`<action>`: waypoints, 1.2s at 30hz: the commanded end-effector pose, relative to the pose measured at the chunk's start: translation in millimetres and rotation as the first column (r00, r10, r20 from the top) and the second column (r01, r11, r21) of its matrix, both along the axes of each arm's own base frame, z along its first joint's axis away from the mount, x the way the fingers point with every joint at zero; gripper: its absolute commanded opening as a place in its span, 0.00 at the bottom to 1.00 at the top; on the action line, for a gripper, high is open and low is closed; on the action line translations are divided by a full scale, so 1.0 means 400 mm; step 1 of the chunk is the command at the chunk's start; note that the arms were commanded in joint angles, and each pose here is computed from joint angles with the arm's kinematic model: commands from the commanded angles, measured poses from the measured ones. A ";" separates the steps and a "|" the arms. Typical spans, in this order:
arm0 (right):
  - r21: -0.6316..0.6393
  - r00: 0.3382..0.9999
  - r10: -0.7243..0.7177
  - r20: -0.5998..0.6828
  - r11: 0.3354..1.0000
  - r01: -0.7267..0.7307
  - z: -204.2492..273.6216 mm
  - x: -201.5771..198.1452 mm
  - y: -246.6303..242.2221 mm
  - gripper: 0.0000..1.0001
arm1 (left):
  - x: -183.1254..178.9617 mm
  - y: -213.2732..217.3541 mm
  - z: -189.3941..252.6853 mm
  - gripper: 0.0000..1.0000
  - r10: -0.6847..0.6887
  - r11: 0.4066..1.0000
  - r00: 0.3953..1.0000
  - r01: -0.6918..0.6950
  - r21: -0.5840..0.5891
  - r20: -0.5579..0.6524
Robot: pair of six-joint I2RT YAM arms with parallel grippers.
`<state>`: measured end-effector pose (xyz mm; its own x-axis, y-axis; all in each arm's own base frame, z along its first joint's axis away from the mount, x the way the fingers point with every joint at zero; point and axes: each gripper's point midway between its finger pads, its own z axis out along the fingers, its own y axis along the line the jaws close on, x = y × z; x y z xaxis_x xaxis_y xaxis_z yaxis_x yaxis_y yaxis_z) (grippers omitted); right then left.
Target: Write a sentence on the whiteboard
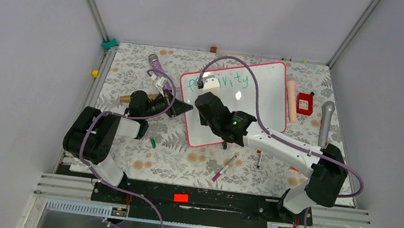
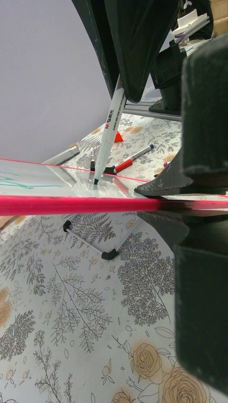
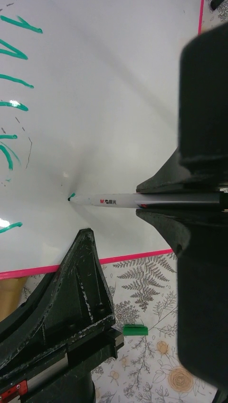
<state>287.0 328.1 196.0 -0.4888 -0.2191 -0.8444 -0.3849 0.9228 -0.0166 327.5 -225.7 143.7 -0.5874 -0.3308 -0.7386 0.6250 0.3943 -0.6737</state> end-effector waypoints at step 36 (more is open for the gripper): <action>0.049 1.000 0.022 0.003 0.999 -0.022 0.034 -0.025 -0.004 0.00 | 0.002 0.009 -0.084 0.00 0.039 0.993 0.999 -0.036 0.108 -0.030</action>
